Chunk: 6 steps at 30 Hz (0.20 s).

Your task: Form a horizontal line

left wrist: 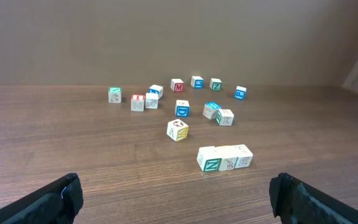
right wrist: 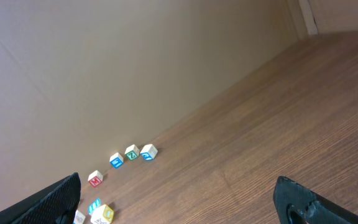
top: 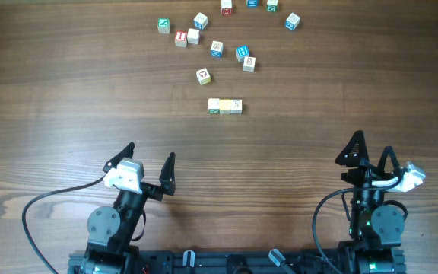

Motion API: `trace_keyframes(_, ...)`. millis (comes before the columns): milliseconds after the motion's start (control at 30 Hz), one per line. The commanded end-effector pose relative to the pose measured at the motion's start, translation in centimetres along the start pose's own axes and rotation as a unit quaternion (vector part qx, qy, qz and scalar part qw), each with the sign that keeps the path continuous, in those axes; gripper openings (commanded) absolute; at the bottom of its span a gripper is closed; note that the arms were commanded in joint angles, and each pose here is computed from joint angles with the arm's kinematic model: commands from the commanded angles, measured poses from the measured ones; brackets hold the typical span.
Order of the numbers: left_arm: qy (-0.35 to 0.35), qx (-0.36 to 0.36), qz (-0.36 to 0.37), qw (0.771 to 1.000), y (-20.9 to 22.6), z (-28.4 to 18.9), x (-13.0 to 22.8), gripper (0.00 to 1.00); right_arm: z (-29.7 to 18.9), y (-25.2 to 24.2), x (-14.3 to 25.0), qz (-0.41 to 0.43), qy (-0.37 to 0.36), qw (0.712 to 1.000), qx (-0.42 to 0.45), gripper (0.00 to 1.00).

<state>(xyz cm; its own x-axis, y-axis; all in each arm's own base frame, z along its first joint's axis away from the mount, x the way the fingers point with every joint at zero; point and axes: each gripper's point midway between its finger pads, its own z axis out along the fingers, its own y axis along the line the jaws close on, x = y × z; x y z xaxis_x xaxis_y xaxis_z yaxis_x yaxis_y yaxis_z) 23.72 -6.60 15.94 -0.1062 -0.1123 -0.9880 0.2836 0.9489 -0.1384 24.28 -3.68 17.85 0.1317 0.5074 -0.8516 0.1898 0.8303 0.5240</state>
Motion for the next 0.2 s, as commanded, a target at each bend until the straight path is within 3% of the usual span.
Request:
trace_keyframes(0,-0.001,-0.012,0.002,1.000,0.51,-0.02,0.12,1.00,-0.07,0.20,-0.30,-0.005,-0.006,1.000,-0.006,1.00)
trace_keyframes(167,-0.001,-0.013,0.002,1.000,0.51,-0.02,0.12,1.00,-0.07,0.20,-0.30,-0.005,-0.006,1.000,-0.006,1.00)
